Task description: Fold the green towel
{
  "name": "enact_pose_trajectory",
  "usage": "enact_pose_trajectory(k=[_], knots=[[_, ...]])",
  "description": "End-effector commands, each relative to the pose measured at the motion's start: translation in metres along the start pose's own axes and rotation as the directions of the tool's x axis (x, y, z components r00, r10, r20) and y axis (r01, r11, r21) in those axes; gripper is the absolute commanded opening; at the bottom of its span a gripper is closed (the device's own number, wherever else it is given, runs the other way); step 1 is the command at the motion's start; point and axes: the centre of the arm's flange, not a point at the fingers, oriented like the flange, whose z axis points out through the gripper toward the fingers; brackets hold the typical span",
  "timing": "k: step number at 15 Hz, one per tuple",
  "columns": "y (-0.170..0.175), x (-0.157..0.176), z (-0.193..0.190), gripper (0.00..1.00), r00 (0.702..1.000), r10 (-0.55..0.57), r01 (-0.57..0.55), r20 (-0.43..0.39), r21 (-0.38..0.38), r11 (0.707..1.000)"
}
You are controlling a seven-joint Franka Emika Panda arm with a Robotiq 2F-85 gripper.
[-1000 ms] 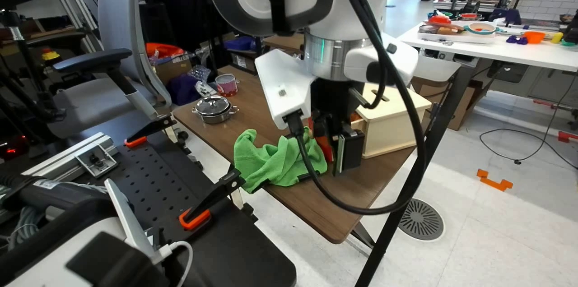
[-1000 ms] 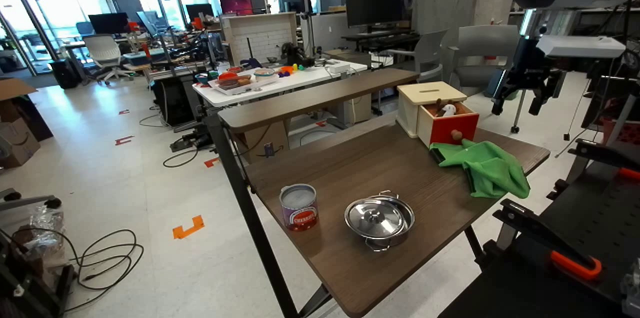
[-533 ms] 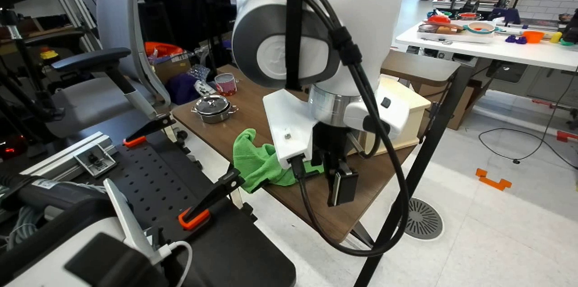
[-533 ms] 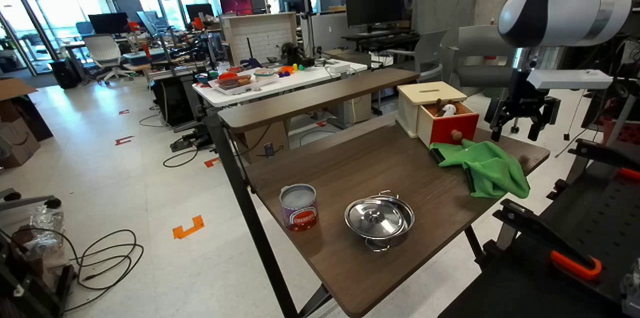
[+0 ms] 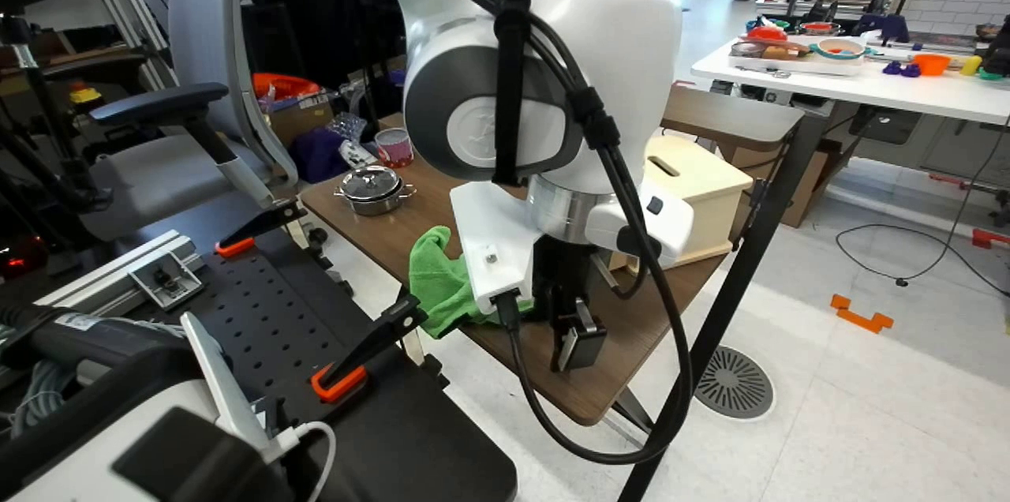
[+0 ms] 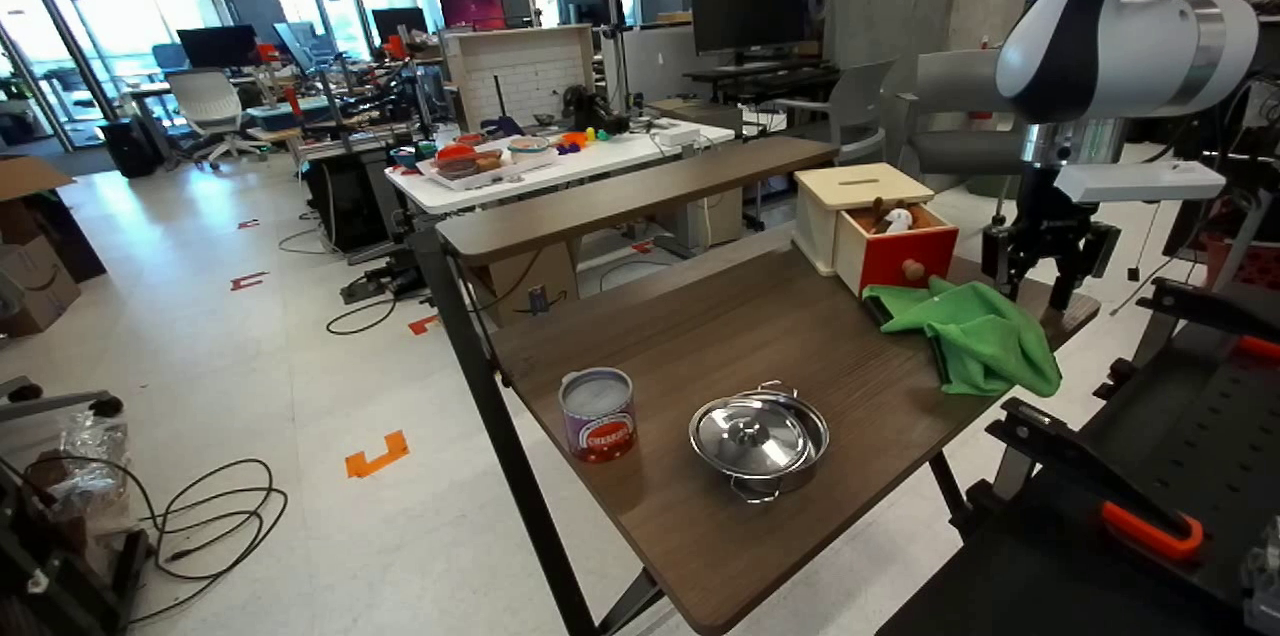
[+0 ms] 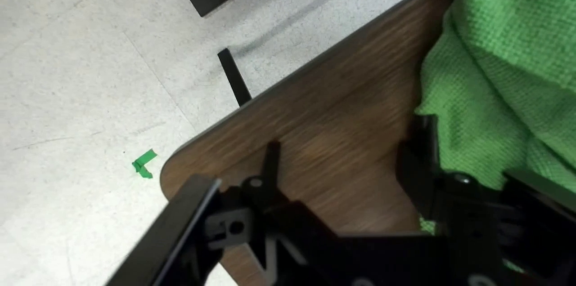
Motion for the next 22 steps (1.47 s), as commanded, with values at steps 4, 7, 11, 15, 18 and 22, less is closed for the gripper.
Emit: enact_pose_trajectory(k=[4, 7, 11, 15, 18, 22], knots=[[-0.017, -0.007, -0.008, 0.65, 0.999, -0.037, 0.038, -0.010, 0.023, 0.999], [-0.026, -0.014, -0.013, 0.77, 0.998, -0.057, 0.058, -0.005, 0.046, 0.997], [-0.038, -0.017, -0.012, 1.00, 0.997, -0.071, 0.071, 0.007, 0.067, 0.995], [-0.042, -0.018, -0.008, 1.00, 0.997, -0.074, 0.073, 0.011, 0.070, 0.995], [-0.043, -0.019, -0.007, 1.00, 0.997, -0.075, 0.074, 0.013, 0.071, 0.995], [-0.042, -0.034, -0.024, 1.00, 0.998, -0.064, 0.063, 0.007, 0.114, 0.991]])
